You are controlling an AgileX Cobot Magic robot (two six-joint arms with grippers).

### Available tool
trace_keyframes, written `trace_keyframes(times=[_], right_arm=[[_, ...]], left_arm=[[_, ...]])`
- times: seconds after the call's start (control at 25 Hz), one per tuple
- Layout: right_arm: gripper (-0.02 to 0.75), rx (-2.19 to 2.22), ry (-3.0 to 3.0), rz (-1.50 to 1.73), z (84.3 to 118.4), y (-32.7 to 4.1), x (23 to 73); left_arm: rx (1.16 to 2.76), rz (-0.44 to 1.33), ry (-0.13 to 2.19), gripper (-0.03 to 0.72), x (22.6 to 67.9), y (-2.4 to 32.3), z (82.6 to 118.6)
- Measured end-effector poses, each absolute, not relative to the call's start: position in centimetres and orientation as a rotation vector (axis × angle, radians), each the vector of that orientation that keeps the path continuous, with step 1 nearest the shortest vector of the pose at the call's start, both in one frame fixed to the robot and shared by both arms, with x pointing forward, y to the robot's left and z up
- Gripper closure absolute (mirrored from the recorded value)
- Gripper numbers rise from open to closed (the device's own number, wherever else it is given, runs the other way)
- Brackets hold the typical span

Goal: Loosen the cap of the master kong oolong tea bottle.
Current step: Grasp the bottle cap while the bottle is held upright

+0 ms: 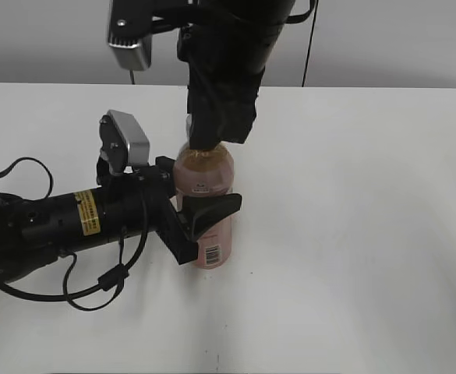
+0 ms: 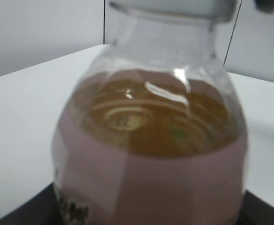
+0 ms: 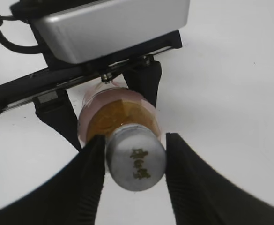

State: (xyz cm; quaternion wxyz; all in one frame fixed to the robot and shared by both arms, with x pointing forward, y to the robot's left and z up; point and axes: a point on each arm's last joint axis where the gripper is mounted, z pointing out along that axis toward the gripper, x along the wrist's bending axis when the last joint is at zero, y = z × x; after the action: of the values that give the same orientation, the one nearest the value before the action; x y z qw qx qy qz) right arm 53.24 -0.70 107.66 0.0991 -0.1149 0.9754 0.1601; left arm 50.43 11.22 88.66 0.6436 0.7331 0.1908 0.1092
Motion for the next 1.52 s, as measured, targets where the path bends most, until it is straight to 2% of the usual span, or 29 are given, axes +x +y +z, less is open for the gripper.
trace_keyframes(times=[0.12, 0.28, 0.64, 0.96, 1.08, 1.16, 1.32, 1.52], right_arm=[[0.274, -0.196, 2.928, 0.503, 107.7, -0.6, 53.1], [0.204, 0.242, 2.977, 0.551, 107.8, -0.6, 53.0], [0.193, 1.38, 2.726, 0.673, 110.3, -0.5, 53.5], [0.193, 1.59, 2.646, 0.583, 108.2, -0.1, 54.3], [0.218, 1.61, 2.659, 0.57, 107.6, 0.1, 54.4], [0.265, 1.612, 2.661, 0.568, 107.6, 0.2, 54.5], [0.449, 1.599, 2.663, 0.563, 107.5, 0.1, 54.5], [0.456, 1.182, 2.819, 0.552, 107.5, 0.1, 54.5]], left_arm=[[1.666, 0.246, 0.444, 0.285, 50.5, 11.2, 88.7], [1.662, 0.244, 0.456, 0.285, 50.5, 11.3, 88.7], [1.659, 0.242, 0.463, 0.285, 50.5, 11.3, 88.7], [1.659, 0.242, 0.463, 0.285, 50.5, 11.3, 88.7], [1.659, 0.242, 0.463, 0.285, 50.5, 11.3, 88.7], [1.659, 0.242, 0.463, 0.285, 50.5, 11.3, 88.7], [1.659, 0.242, 0.463, 0.285, 50.5, 11.3, 88.7], [1.66, 0.242, 0.463, 0.285, 50.5, 11.3, 88.7]])
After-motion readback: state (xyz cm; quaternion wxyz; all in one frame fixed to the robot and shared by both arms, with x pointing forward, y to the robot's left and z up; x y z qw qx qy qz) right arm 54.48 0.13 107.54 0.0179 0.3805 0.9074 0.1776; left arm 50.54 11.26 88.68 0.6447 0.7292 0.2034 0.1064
